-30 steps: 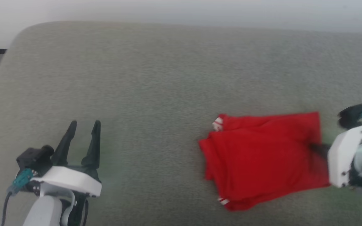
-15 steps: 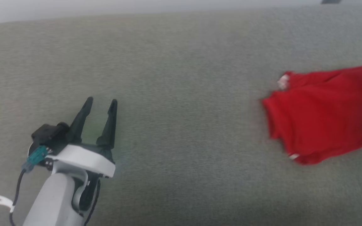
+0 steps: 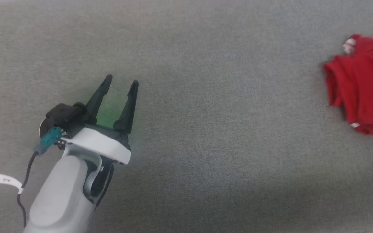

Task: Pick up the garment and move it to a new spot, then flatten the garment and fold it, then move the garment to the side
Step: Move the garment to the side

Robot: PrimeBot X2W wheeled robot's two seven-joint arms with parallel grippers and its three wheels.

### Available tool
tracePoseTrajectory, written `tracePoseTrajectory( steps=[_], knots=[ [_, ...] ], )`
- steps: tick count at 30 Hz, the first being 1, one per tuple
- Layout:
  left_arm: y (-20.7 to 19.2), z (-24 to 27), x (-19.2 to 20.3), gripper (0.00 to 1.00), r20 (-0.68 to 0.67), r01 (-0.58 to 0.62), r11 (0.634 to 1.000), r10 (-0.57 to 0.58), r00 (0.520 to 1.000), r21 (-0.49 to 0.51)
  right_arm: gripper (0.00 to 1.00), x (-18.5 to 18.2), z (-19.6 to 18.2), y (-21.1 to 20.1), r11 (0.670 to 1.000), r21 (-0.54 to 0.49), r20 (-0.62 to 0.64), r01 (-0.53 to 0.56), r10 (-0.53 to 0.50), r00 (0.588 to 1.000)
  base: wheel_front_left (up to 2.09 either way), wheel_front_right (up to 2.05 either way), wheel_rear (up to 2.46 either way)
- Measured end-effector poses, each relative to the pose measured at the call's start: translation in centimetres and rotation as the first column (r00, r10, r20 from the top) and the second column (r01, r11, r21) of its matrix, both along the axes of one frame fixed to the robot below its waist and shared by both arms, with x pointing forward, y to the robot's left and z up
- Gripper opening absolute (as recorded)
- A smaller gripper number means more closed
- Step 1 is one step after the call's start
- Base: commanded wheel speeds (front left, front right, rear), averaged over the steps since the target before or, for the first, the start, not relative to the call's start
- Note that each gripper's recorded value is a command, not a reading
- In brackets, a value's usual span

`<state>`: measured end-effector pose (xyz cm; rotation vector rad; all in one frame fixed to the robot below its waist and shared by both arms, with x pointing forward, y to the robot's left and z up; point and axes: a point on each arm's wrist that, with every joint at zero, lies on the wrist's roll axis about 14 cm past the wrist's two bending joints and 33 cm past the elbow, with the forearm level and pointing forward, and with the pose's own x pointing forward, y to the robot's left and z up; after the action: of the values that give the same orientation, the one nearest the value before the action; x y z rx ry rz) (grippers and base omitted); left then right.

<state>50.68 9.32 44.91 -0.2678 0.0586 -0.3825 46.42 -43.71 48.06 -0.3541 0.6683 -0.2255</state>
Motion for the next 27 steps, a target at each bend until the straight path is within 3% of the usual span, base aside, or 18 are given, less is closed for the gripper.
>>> tracePoseTrajectory(
  steps=[9, 25, 26, 27],
  knots=[
    [-1.8, -2.0, 1.6, 1.0, -0.022, 0.062, 0.998, -0.062, 0.998, 0.014, 0.0, 0.4, -1.3, -3.4, 0.99, -0.137, -0.03, 0.025, -0.029, 0.999, 0.0, 0.0, 0.0],
    [-1.7, -3.3, 2.8, 1.0, -0.043, 0.076, 0.997, -0.075, 0.996, 0.023, 0.0, 2.6, -6.0, -1.8, 0.992, -0.122, -0.078, 0.007, -0.017, 0.997, 0.0, 0.0, 0.0],
    [-1.5, -3.2, 2.8, 1.0, -0.042, 0.073, 0.997, -0.072, 0.997, 0.025, 0.13, 2.8, -5.7, -1.9, 0.992, -0.125, -0.072, 0.008, -0.017, 0.997, 0.0, 0.0, 0.0],
    [-1.4, -3.1, 2.8, 1.0, -0.04, 0.07, 0.997, -0.069, 0.997, 0.026, 0.33, 2.9, -5.5, -2.0, 0.992, -0.124, -0.066, 0.015, -0.023, 0.998, 0.0, 0.0, 0.0]
  ],
)
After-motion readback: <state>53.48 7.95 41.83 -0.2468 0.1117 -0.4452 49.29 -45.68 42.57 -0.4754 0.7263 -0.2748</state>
